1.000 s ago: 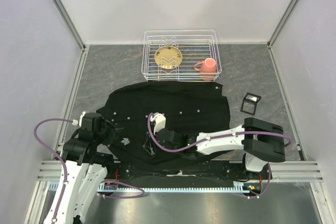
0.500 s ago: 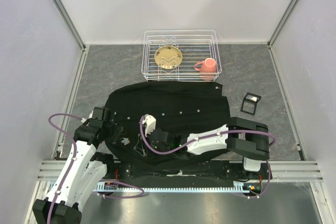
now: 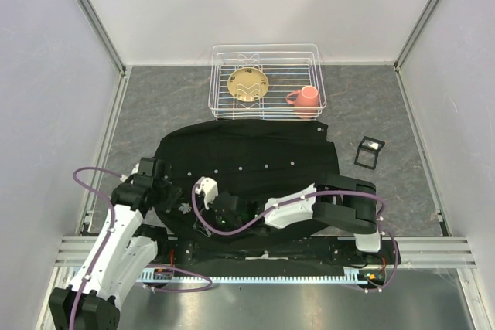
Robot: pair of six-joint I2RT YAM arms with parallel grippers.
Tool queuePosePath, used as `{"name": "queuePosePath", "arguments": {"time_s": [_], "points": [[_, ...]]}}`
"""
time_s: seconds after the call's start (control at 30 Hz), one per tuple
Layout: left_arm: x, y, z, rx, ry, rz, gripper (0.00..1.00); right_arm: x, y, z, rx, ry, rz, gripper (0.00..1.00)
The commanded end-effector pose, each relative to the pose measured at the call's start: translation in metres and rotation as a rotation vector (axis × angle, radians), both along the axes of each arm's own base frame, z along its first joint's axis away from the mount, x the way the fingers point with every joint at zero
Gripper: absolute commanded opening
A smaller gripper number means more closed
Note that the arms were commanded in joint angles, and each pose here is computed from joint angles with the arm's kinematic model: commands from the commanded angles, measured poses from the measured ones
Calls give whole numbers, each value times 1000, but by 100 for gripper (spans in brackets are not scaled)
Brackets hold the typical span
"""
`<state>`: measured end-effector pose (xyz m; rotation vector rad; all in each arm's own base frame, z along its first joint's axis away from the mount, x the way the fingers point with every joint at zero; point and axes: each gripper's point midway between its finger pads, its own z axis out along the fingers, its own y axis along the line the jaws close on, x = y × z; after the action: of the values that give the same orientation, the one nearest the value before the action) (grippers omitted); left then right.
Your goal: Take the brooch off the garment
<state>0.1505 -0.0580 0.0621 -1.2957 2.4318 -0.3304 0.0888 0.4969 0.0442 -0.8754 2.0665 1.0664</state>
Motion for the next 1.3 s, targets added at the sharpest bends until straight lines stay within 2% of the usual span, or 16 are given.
{"name": "queuePosePath", "arguments": {"time_s": [0.0, 0.2, 0.47, 0.8, 1.07, 1.27], "points": [[12, 12, 28, 43, -99, 53, 38, 7, 15, 10, -12, -167, 107, 49], [12, 26, 49, 101, -141, 98, 36, 19, 23, 17, -63, -304, 154, 54], [12, 57, 83, 244, -245, 154, 35, 34, 37, 9, -115, -412, 171, 50], [11, 58, 80, 262, -230, 141, 35, 44, 49, -10, -128, -451, 167, 49], [12, 53, 77, 233, -227, 139, 34, 63, 48, 7, -131, -520, 84, 49], [12, 53, 77, 229, -229, 141, 34, 64, 55, 2, -148, -550, 115, 50]]}}
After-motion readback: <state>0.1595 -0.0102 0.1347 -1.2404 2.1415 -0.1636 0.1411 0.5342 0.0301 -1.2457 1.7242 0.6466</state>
